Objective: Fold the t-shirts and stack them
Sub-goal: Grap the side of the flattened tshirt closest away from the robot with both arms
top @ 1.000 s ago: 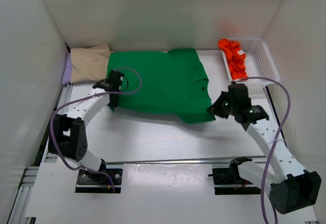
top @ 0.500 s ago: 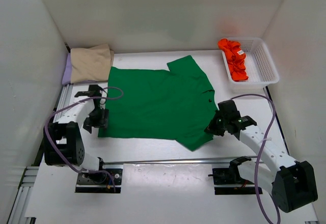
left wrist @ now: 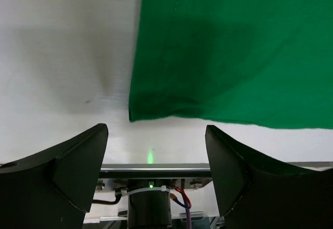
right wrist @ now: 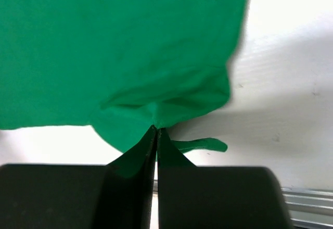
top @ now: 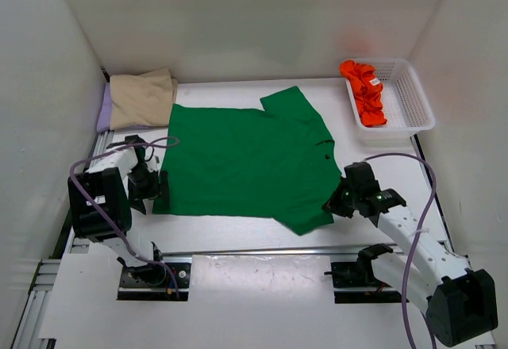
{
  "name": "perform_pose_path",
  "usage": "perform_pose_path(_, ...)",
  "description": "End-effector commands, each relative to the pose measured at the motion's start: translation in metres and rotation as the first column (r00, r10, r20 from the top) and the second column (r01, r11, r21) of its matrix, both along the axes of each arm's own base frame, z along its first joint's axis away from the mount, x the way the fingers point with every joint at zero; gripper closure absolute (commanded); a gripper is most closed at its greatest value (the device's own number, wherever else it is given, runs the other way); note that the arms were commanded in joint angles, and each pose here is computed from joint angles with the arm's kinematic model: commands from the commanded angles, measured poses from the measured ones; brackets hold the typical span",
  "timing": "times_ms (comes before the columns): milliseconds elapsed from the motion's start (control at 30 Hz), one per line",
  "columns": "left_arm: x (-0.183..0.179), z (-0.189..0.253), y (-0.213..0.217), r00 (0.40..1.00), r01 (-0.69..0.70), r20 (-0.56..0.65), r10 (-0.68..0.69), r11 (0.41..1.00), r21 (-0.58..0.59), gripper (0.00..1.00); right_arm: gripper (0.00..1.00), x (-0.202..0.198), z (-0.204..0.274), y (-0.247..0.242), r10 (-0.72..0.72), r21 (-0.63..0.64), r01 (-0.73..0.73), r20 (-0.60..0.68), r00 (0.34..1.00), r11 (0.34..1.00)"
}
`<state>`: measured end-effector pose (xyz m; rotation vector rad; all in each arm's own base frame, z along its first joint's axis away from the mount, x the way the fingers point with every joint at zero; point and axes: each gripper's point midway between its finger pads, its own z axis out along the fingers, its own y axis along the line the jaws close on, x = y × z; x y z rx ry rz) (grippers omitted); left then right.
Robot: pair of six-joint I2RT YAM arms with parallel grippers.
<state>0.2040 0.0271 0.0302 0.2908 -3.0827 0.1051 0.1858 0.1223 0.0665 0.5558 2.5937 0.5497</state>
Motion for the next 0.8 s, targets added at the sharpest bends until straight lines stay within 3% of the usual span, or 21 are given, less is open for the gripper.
perform_pose_path(0, 0.008, -0.011, 0.005, 0.999, 0.017, 0.033, -0.018, 0.999, 0.047, 0.15, 1.0, -0.003, 0.001, -0.01, -0.019, -0.031, 0.02, 0.016, 1.0, 0.999)
perform_pose_path(100, 0.005, -0.023, 0.007, 1.0, 0.019, 0.001, -0.019, 0.998, 0.052, 0.2, 1.0, -0.006, 0.0, -0.016, -0.034, -0.052, 0.035, 0.023, 0.999, 0.998)
perform_pose_path(200, 0.019, -0.026, 0.002, 0.999, 0.027, 0.029, -0.028, 0.999, 0.031, 0.41, 1.0, -0.006, 0.003, -0.018, -0.039, -0.055, 0.041, 0.036, 0.999, 0.998)
perform_pose_path(233, 0.017, -0.029, 0.002, 0.999, 0.028, 0.016, -0.028, 0.999, 0.029, 0.52, 1.0, -0.006, 0.002, -0.02, -0.045, -0.063, 0.047, 0.039, 0.998, 0.997)
perform_pose_path(367, 0.03, -0.029, -0.004, 0.998, 0.027, 0.053, -0.026, 1.0, -0.01, 0.75, 1.0, -0.005, 0.002, -0.019, -0.053, -0.059, 0.055, 0.037, 0.998, 0.997)
perform_pose_path(400, 0.03, -0.029, -0.006, 0.998, 0.027, 0.055, -0.026, 0.999, -0.02, 0.9, 1.0, -0.005, 0.006, -0.019, -0.053, -0.058, 0.055, 0.039, 0.998, 0.997)
perform_pose_path(533, 0.032, -0.018, -0.008, 0.993, 0.028, 0.114, -0.026, 0.999, -0.02, 0.9, 1.0, -0.006, 0.012, -0.029, -0.064, -0.102, 0.068, 0.041, 0.997, 0.992)
perform_pose_path(767, 0.001, 0.032, -0.004, 0.989, 0.016, 0.145, -0.02, 1.0, 0.026, 0.9, 1.0, -0.027, 0.04, -0.039, -0.069, -0.095, 0.076, 0.075, 0.995, 0.992)
